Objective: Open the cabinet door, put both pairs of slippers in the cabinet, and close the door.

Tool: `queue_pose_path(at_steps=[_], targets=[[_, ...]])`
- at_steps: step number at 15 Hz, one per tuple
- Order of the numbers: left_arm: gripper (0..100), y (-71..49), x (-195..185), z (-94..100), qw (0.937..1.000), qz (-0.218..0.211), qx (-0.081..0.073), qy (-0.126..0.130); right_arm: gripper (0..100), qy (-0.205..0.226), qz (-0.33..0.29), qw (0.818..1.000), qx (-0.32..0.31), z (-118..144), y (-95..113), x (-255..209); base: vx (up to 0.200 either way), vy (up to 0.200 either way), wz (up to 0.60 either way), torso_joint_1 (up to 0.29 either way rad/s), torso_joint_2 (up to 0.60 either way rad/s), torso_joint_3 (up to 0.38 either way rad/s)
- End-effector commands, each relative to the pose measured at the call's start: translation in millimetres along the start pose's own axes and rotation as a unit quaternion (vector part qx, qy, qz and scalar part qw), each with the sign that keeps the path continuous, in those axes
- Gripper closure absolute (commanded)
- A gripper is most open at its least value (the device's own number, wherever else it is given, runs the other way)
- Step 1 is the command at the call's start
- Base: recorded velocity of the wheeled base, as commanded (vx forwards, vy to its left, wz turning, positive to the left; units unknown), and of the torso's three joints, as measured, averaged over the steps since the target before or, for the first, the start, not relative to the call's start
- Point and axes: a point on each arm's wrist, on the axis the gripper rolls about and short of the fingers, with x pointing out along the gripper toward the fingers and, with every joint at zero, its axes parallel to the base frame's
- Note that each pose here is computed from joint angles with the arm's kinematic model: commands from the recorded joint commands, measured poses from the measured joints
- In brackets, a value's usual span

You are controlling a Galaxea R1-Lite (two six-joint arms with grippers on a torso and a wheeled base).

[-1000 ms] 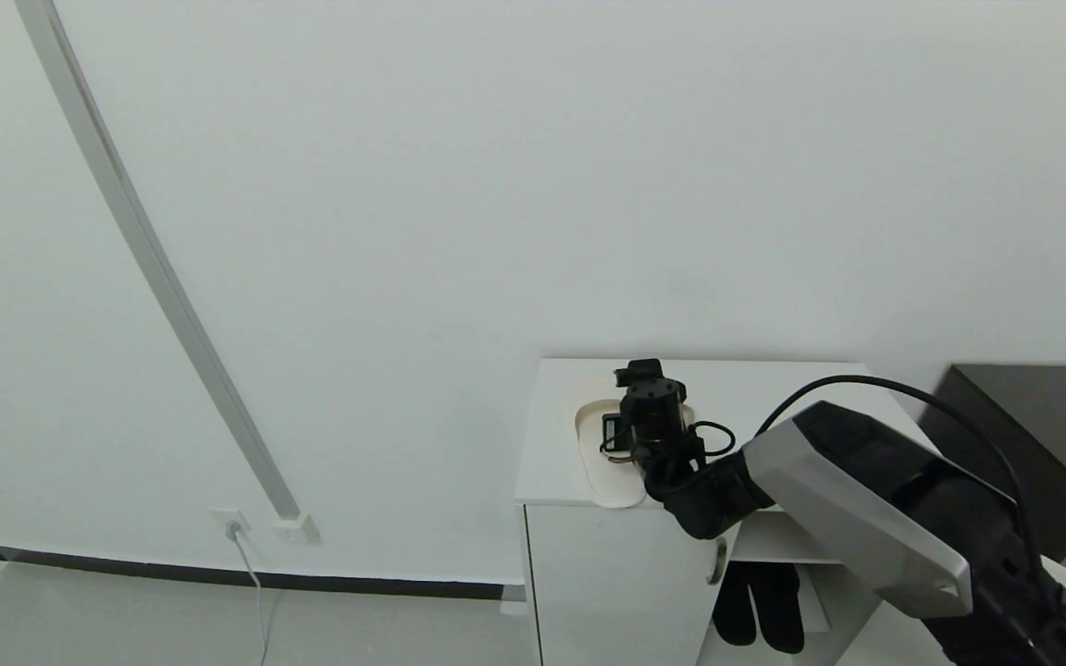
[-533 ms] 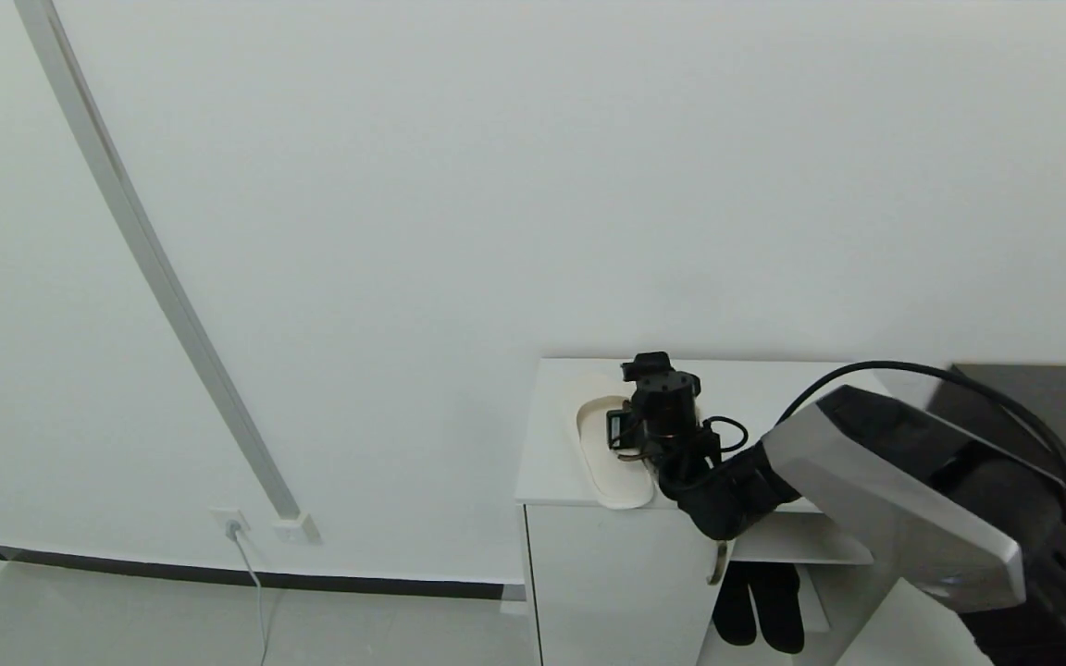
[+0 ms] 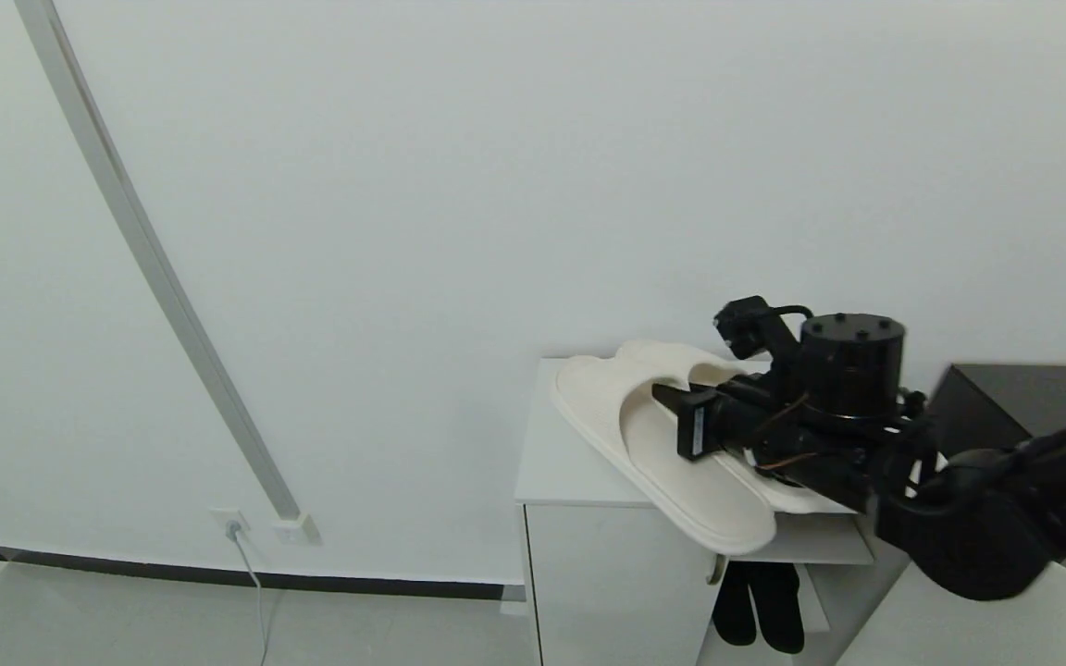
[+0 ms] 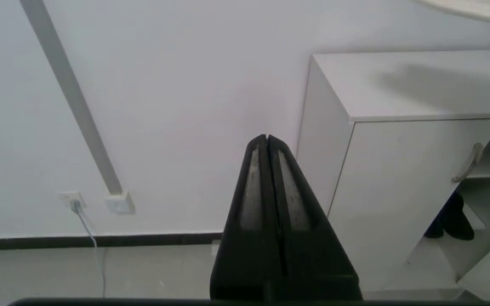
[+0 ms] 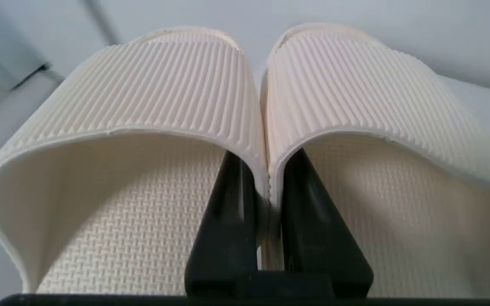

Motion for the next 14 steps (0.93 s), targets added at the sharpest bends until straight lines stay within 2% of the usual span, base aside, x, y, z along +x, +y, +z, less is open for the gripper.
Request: queue_pose_path(at_steps=[1,5,13,14], targets=[[100,0.0,0.1,0.0,1.0,0.0,0.0,0.001,100,-0.031,0.058,0.997,-0.045,18.7,7.4,-63.4,0.0,0.0,0.0,0.0,0.0,0.0],[100,0.0,0.1,0.0,1.0,0.0,0.0,0.001,100,-0.023,0.089,0.989,-0.114,6.0,15.1,-80.1,0.0,0.0,0.0,0.0,0.0,0.0],[100,0.0,0.1,0.0,1.0,0.0,0.0,0.001,100,-0.017,0.103,0.988,-0.115,-4.7,21.9,-84.7,0.0,0.0,0.0,0.0,0.0,0.0],[100,0.0,0.1,0.0,1.0,0.0,0.0,0.001,100,-0.016,0.103,0.988,-0.115,-5.5,22.3,-84.5,-0.2,0.0,0.0,-0.002,0.0,0.002]])
